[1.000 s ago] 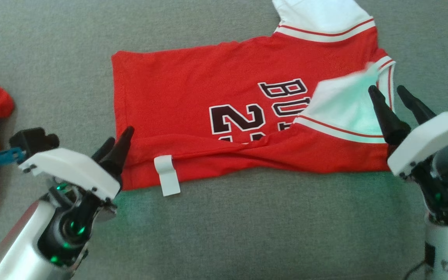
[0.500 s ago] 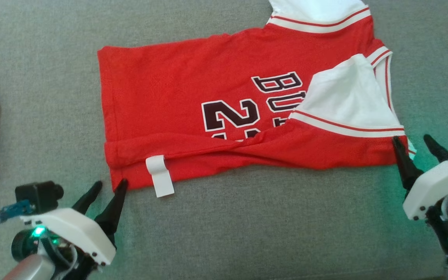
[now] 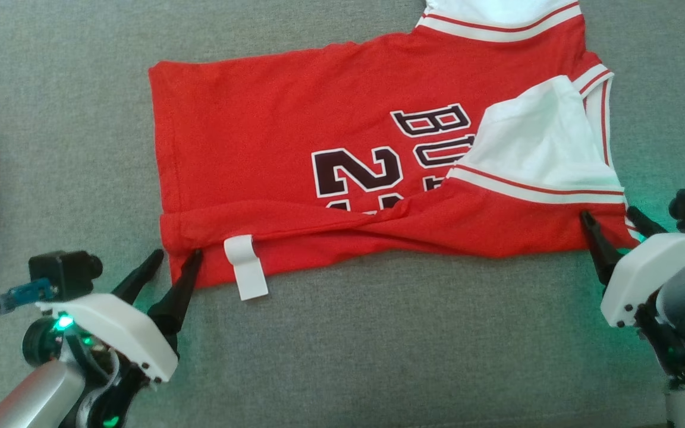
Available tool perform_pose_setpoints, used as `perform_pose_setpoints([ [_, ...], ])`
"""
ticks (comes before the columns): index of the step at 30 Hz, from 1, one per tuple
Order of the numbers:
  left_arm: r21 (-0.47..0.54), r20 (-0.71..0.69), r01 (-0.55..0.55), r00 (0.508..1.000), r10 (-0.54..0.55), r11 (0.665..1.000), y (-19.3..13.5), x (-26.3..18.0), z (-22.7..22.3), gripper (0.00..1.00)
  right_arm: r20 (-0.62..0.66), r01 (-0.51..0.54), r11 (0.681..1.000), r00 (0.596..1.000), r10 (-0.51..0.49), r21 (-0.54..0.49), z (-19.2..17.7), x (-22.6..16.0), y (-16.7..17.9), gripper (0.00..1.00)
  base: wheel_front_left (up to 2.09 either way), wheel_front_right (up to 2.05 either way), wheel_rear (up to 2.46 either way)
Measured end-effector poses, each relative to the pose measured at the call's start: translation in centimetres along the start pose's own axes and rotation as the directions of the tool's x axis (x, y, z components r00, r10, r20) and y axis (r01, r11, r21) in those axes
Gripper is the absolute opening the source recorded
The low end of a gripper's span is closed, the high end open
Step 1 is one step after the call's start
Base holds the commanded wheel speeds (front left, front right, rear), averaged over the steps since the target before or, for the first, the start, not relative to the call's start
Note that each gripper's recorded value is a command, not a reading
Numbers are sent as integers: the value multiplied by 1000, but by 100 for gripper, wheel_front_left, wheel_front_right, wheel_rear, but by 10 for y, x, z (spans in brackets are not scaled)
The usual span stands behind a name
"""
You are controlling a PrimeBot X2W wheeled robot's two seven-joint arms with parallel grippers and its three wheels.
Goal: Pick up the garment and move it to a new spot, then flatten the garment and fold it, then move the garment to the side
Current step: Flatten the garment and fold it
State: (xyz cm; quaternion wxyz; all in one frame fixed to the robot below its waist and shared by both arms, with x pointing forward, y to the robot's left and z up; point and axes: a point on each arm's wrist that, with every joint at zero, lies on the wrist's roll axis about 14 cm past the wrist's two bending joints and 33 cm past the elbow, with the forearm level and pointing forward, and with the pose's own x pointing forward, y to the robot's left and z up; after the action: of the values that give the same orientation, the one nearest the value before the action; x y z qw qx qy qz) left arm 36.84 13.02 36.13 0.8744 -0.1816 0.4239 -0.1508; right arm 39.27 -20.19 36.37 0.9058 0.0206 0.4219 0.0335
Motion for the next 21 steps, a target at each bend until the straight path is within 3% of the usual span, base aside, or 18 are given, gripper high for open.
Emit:
perform_pose_setpoints([
  [14, 47, -51, 49, 998, -47, 998, -11, 3, -8, 100, -69, -46, 999, 997, 44, -25, -9, -6, 6, 100, 0, 0, 0],
  [15, 53, -59, 58, 997, -55, 997, -12, 3, -9, 40, -76, -49, 998, 996, 46, -32, -10, -6, 6, 58, 0, 0, 0],
  [16, 61, -67, 68, 996, -64, 996, -14, 3, -9, 0, -78, -53, 998, 996, 50, -27, -10, -6, 7, 0, 0, 0, 0],
  [21, 41, -110, 150, 983, -144, 988, -31, 0, -15, 0, -74, -90, 995, 993, 93, 49, -9, -10, 12, 0, 0, 0, 0],
])
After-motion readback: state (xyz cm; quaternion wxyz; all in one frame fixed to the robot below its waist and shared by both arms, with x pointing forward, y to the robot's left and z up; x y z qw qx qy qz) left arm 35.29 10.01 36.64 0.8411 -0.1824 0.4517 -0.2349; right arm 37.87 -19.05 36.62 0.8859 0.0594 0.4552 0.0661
